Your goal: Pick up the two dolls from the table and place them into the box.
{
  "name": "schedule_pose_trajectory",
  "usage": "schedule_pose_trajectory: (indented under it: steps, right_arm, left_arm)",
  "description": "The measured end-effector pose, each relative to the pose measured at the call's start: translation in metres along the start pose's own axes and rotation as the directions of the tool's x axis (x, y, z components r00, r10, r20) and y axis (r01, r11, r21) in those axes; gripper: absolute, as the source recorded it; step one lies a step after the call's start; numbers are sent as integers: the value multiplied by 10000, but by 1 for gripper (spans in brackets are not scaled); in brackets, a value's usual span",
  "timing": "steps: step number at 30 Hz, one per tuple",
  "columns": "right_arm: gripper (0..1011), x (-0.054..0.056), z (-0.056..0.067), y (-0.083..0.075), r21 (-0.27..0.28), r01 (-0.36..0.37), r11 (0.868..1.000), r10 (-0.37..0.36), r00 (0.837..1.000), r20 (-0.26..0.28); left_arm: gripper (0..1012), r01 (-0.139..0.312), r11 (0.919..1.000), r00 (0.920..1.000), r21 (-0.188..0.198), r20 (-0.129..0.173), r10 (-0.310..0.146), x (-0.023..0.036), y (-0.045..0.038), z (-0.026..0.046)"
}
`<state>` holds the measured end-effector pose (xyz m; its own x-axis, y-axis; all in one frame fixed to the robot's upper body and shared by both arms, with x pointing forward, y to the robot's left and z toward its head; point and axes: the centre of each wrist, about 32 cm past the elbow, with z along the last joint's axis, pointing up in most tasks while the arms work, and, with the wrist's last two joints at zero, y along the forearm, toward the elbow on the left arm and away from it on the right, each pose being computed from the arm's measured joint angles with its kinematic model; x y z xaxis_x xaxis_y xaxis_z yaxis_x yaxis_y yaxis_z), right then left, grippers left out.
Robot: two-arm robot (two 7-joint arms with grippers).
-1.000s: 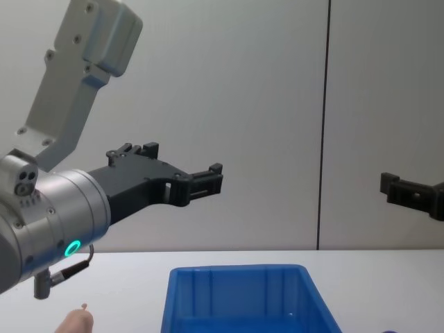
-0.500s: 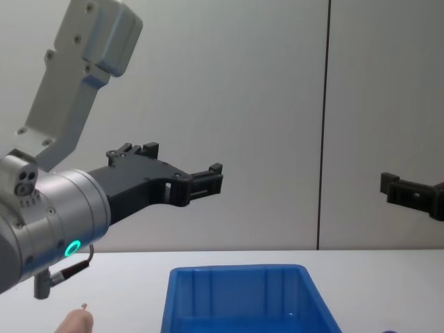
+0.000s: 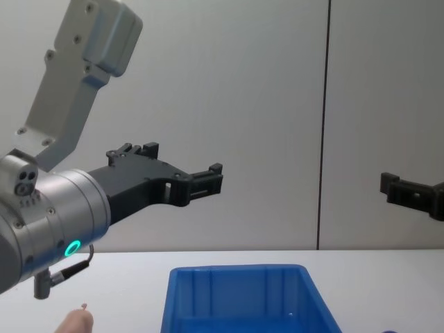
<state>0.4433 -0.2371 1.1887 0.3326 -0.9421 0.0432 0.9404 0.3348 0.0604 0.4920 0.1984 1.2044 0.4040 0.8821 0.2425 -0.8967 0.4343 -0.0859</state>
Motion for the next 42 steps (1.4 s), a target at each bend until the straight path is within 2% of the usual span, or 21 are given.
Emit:
schedule_pose_trajectory:
  steps: [10,14,20,21,24,26,27,31,36,42]
  right_arm:
    - [1001,4,-6,-18,-32,6,10000,-6,10000,20]
    - [1001,19,-10,-95,-169,117,9998,-115,9999,112]
    - [1001,95,-23,-350,-798,649,9947,-618,9973,403]
    - [1001,95,-23,-350,-798,649,9947,-618,9973,403]
    - [1001,165,-20,-525,-1236,1027,9870,-949,9932,672]
    - [1001,193,-17,-588,-1414,1187,9828,-1084,9910,782]
    - [1001,229,-18,-657,-1632,1388,9768,-1250,9879,919]
    - [1001,289,1,-767,-2018,1717,9643,-1498,9815,1192]
    - [1001,334,18,-804,-2325,1902,9538,-1601,9768,1422]
    - [1001,360,12,-704,-2684,1831,9457,-1439,9767,1590]
  left_arm:
    - [1001,0,10000,10000,0,0,0,0,0,0]
    - [1001,0,10000,10000,0,0,0,0,0,0]
    - [1001,0,10000,10000,0,0,0,0,0,0]
    - [1001,0,10000,10000,0,0,0,0,0,0]
    - [1001,1,10000,10000,0,0,-1,0,0,0]
    - [1001,0,10000,10000,0,0,0,0,0,0]
    - [1001,0,10000,10000,0,0,0,0,0,0]
    - [1001,1,10000,10000,0,0,-1,0,0,0]
    - [1001,1,10000,10000,-1,0,-1,0,0,0]
    - [1001,0,10000,10000,0,0,0,0,0,0]
